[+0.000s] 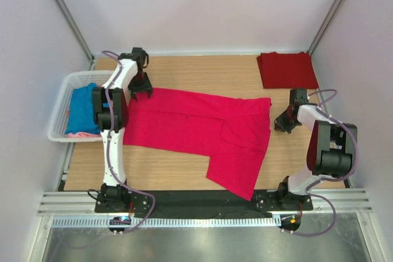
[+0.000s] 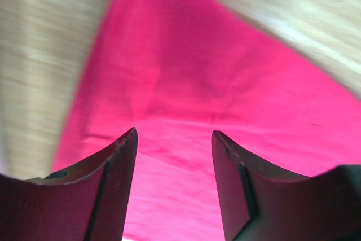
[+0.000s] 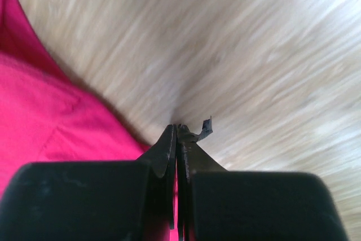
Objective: Fold and stack the t-shirts
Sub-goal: Fold the tshirt
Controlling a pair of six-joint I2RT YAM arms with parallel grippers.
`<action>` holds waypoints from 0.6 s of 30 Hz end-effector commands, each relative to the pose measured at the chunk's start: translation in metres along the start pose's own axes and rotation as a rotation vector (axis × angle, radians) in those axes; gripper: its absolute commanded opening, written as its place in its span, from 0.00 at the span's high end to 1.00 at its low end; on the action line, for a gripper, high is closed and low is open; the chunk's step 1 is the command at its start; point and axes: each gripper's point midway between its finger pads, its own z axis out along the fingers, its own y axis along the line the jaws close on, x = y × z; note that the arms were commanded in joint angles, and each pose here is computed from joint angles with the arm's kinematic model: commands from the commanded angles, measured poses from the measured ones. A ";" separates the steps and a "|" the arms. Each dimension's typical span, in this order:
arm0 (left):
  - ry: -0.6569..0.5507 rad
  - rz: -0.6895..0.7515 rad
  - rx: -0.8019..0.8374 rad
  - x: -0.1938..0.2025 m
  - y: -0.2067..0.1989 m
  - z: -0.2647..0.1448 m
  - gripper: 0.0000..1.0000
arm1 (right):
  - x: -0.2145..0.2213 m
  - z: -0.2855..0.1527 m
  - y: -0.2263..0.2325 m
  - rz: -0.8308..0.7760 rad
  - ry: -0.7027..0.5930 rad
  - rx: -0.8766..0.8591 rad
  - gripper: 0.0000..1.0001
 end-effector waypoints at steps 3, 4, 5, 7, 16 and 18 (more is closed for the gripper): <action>-0.080 -0.088 0.225 -0.017 -0.037 -0.058 0.42 | -0.041 0.011 -0.001 -0.048 -0.065 0.047 0.99; -0.073 -0.086 0.205 -0.015 -0.033 -0.060 0.42 | -0.043 0.013 0.000 -0.068 -0.058 0.049 0.99; -0.074 -0.085 0.188 -0.014 -0.031 -0.061 0.42 | -0.046 0.010 0.009 -0.079 -0.038 0.018 0.99; -0.070 -0.074 0.139 -0.011 -0.021 -0.058 0.42 | -0.042 0.008 0.014 -0.095 -0.005 -0.004 0.98; -0.012 -0.018 0.150 0.005 -0.025 -0.025 0.42 | 0.012 -0.026 0.010 -0.036 0.039 -0.177 0.70; 0.002 -0.011 0.134 0.007 -0.022 -0.011 0.42 | 0.022 -0.022 0.004 -0.039 0.050 -0.169 0.68</action>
